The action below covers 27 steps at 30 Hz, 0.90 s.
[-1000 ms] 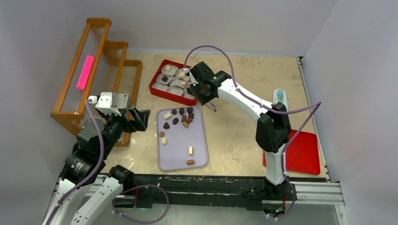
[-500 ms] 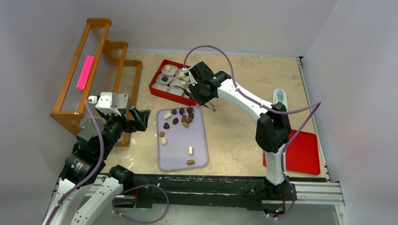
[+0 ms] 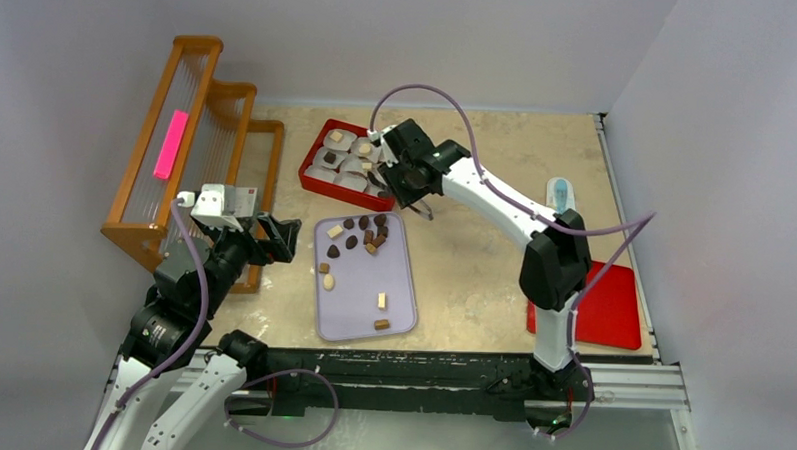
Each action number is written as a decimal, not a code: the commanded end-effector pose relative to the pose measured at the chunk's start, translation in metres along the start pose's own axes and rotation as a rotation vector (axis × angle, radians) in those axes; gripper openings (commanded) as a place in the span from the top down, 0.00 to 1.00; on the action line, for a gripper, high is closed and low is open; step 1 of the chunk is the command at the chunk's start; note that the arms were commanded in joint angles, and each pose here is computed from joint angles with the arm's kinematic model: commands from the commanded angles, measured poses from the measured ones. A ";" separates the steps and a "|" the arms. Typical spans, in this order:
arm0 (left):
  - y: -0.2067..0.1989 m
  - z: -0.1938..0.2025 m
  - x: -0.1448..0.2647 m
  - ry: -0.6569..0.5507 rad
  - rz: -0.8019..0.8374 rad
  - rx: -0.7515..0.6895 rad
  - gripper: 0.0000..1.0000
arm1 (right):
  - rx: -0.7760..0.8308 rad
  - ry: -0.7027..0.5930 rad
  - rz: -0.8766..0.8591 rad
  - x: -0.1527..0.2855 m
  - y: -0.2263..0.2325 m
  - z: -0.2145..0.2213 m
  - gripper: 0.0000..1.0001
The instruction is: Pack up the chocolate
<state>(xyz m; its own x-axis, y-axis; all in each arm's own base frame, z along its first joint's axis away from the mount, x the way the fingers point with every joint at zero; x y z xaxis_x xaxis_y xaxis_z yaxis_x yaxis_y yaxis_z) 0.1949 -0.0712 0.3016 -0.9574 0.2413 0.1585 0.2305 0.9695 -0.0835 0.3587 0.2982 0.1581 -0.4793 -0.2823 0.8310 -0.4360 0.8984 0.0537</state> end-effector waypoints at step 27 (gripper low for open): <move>-0.010 -0.004 -0.008 -0.005 0.045 0.006 0.00 | -0.037 0.137 -0.031 0.097 0.063 0.146 0.60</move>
<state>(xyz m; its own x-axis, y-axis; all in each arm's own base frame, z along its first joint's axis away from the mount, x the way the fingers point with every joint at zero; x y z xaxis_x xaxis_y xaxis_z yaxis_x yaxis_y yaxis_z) 0.1969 -0.0748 0.2984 -0.9511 0.2550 0.1745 0.2438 0.9663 -0.0832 0.1899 0.2898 0.1711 -0.3586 -0.3440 0.8678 -0.4952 0.8581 0.1355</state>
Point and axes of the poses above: each gripper's point midway between its finger pads, its own x axis back along the fingers, its own y axis along the line the jaws close on, z = x × y, the point moved 1 cm from there along x, back along the fingers, and after that the axes turned 13 degrees about -x, right-handed, at the moved point
